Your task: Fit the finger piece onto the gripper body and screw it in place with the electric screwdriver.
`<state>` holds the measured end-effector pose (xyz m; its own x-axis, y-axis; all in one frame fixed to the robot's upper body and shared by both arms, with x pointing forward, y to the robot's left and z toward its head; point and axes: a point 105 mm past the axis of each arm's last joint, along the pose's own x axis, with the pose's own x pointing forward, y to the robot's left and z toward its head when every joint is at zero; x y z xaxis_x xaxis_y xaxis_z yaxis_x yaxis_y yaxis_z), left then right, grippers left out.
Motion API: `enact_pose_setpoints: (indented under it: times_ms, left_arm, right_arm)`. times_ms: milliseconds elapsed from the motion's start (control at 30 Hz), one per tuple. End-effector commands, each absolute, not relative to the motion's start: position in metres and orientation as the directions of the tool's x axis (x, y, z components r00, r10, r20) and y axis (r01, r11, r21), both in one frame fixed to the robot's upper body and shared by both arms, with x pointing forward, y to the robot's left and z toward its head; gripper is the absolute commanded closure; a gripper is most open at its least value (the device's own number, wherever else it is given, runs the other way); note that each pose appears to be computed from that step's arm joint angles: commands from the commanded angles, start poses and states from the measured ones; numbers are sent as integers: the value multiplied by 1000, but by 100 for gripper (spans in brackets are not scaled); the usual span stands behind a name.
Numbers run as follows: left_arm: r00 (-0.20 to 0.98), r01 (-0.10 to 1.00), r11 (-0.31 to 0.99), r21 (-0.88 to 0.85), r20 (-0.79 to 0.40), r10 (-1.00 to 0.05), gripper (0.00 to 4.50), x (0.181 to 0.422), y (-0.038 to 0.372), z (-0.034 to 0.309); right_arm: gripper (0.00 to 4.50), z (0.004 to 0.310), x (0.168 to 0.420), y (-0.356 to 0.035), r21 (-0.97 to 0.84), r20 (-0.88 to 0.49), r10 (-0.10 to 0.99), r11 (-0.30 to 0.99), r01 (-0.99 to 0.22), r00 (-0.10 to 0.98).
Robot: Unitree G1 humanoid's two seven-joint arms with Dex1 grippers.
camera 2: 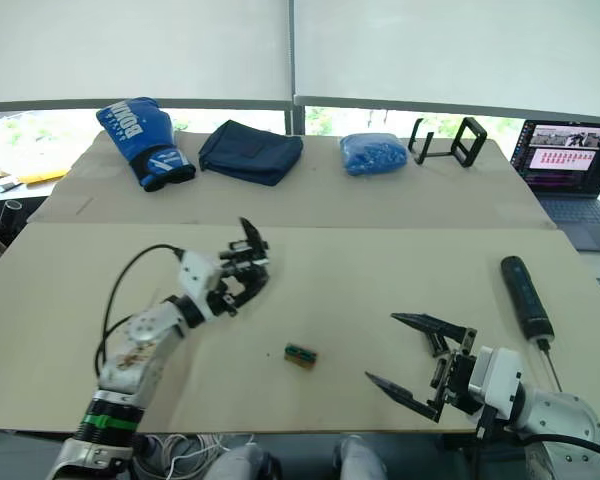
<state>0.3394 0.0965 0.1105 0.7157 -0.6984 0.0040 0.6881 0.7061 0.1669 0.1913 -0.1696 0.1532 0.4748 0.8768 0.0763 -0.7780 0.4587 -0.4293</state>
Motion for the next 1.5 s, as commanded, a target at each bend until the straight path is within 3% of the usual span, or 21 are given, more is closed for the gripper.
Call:
enact_pose_setpoints:
  times_ms: [33,267,700,767,833,867,1167,1500]
  left_arm:
    - [653,728,643,237,47,-756,211,340,58,124]
    - [610,768,585,261,-18,-792,211,337,33,104]
    - [629,765,608,214,-43,-776,211,335,41,86]
    - [635,761,615,208,-46,-771,108,336,46,84]
    - [647,753,628,198,-48,-761,29,338,53,83]
    - [644,755,624,198,-52,-763,11,338,55,82]
    - [510,857,494,149,-108,-853,11,328,75,81]
    - [278,957,252,146,-199,-940,11,345,87,88]
  right_arm:
    - [0,166,184,-167,-483,89,883,442,-755,461]
    - [0,164,179,-166,-471,83,877,453,-757,473]
    - [0,164,180,-166,-470,78,868,465,-750,490]
    - [0,164,180,-166,-468,73,868,465,-751,492]
    - [0,164,181,-166,-467,67,868,463,-753,492]
    - [0,164,181,-166,-467,65,868,462,-754,492]
    - [0,164,182,-169,-469,55,869,458,-755,492]
    - [0,164,183,-171,-471,46,871,451,-758,490]
